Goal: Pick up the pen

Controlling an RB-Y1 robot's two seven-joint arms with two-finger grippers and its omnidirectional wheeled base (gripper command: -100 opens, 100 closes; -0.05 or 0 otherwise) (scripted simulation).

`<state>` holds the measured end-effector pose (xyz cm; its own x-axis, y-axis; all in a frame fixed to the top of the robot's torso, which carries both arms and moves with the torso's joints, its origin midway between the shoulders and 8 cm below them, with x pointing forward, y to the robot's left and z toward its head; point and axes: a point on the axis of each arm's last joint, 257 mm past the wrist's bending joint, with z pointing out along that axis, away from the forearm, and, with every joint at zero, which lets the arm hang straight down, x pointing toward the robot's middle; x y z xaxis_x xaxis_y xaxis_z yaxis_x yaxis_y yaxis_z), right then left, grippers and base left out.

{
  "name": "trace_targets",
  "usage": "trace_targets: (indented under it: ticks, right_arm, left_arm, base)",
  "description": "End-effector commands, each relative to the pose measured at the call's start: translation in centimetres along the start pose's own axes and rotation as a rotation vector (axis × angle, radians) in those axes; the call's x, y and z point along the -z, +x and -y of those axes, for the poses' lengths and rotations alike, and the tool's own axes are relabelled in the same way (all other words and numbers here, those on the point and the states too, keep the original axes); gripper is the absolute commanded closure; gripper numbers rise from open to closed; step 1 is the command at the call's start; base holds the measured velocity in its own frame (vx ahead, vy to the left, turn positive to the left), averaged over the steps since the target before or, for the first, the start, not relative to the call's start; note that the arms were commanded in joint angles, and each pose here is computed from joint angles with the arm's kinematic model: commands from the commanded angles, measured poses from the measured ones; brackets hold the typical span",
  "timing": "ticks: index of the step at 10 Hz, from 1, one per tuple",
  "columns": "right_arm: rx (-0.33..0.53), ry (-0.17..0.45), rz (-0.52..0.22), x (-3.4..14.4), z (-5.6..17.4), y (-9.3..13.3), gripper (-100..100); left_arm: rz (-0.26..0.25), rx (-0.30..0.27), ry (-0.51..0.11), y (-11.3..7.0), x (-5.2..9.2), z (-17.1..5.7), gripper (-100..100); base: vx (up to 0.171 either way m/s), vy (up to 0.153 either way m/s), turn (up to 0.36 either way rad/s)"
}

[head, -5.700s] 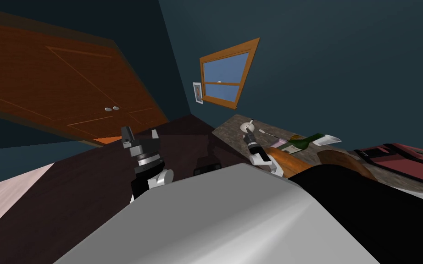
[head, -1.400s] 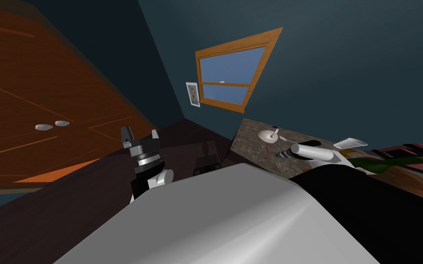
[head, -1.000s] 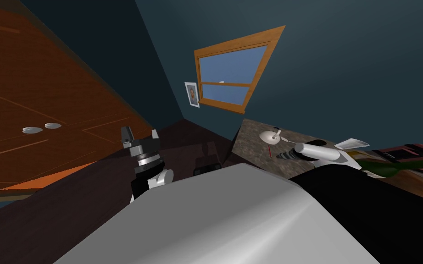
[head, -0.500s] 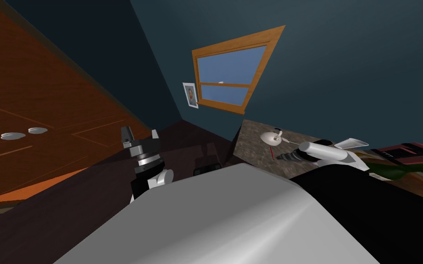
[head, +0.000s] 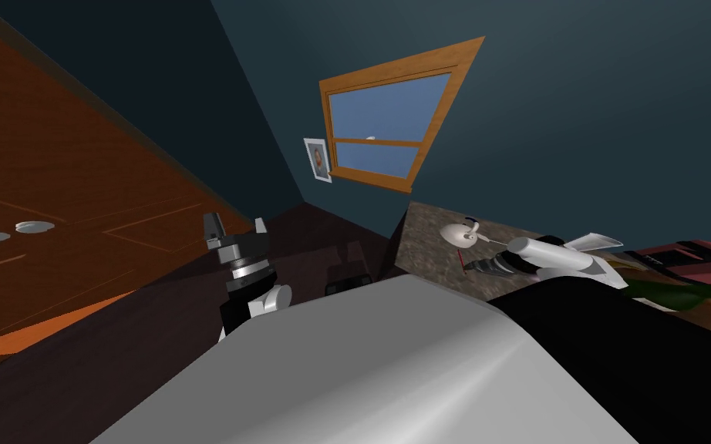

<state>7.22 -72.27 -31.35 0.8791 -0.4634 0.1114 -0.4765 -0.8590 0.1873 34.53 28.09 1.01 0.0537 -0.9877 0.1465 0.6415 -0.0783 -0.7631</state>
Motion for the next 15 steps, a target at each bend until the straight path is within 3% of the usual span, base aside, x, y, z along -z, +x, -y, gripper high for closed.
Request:
trace_targets:
  ticks: [1, 6, 8, 9, 10, 12, 15]
  right_arm:
    - [-0.052, 0.049, 0.036, 0.0, 0.8, -0.9, -100]
    - [-0.175, 0.177, 0.134, -0.2, 3.6, -3.2, -100]
    - [-0.178, 0.182, 0.137, -0.1, 3.7, -3.3, -100]
    - [-0.181, 0.185, 0.141, -0.1, 3.7, -3.4, 0]
    - [-0.145, 0.189, 0.115, -0.1, 3.2, -2.5, -100]
    - [-0.131, 0.206, 0.142, -0.9, 3.1, -3.9, -100]
    - [-0.065, 0.207, 0.11, -0.9, 2.5, -2.9, -100]
  left_arm:
    - [0.0, 0.0, 0.0, 0.0, 0.0, 0.0, 0]
    - [0.0, 0.0, 0.0, 0.0, 0.0, 0.0, 0]
    - [0.0, 0.0, 0.0, 0.0, 0.0, 0.0, 0]
    - [0.0, 0.0, 0.0, 0.0, 0.0, 0.0, 0]
    - [0.0, 0.0, 0.0, 0.0, 0.0, 0.0, 0]
    - [0.0, 0.0, 0.0, 0.0, 0.0, 0.0, 0]
    - [0.0, 0.0, 0.0, 0.0, 0.0, 0.0, 0]
  base:
    - [0.076, -0.009, -0.044]
    - [0.071, -0.024, -0.055]
    - [0.027, -0.031, -0.029]
    - [0.0, 0.0, 0.0]
    - [0.216, -0.019, -0.349]
    - [0.162, 0.015, -0.311]
    - [0.028, 0.01, -0.071]
